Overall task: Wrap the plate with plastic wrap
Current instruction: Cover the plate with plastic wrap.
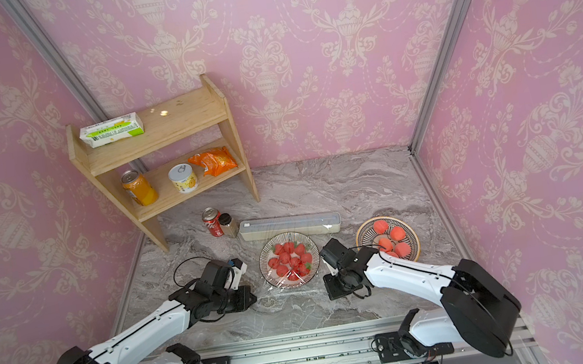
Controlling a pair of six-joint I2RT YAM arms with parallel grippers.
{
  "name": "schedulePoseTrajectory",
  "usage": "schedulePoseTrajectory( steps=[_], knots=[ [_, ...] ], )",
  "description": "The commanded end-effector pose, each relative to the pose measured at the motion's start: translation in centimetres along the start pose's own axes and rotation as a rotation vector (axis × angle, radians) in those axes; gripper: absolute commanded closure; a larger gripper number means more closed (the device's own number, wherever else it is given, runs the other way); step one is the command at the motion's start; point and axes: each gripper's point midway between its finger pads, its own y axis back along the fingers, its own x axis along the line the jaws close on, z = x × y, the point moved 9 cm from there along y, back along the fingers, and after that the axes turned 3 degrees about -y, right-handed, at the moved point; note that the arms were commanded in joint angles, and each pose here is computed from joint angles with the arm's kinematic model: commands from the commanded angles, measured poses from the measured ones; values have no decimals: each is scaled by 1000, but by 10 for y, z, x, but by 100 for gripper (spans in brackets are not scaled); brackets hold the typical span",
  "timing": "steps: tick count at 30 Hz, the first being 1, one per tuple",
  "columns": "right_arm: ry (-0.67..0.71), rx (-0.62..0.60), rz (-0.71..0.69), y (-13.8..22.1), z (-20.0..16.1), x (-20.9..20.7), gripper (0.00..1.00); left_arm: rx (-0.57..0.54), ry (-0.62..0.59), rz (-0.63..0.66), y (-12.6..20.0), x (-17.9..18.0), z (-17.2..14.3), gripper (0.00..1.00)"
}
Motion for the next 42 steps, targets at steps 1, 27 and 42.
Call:
schedulePoseTrajectory(
  steps=[1,27,42],
  knots=[
    [13,-42,-62,2,9,-2,100,-31,-58,48,-2,-2,12,100],
    [-22,-127,-27,-7,47,-7,100,-121,-157,91,-19,-8,65,100],
    [-98,-199,-169,21,43,-34,34,-232,-112,294,15,8,68,60]
  ],
)
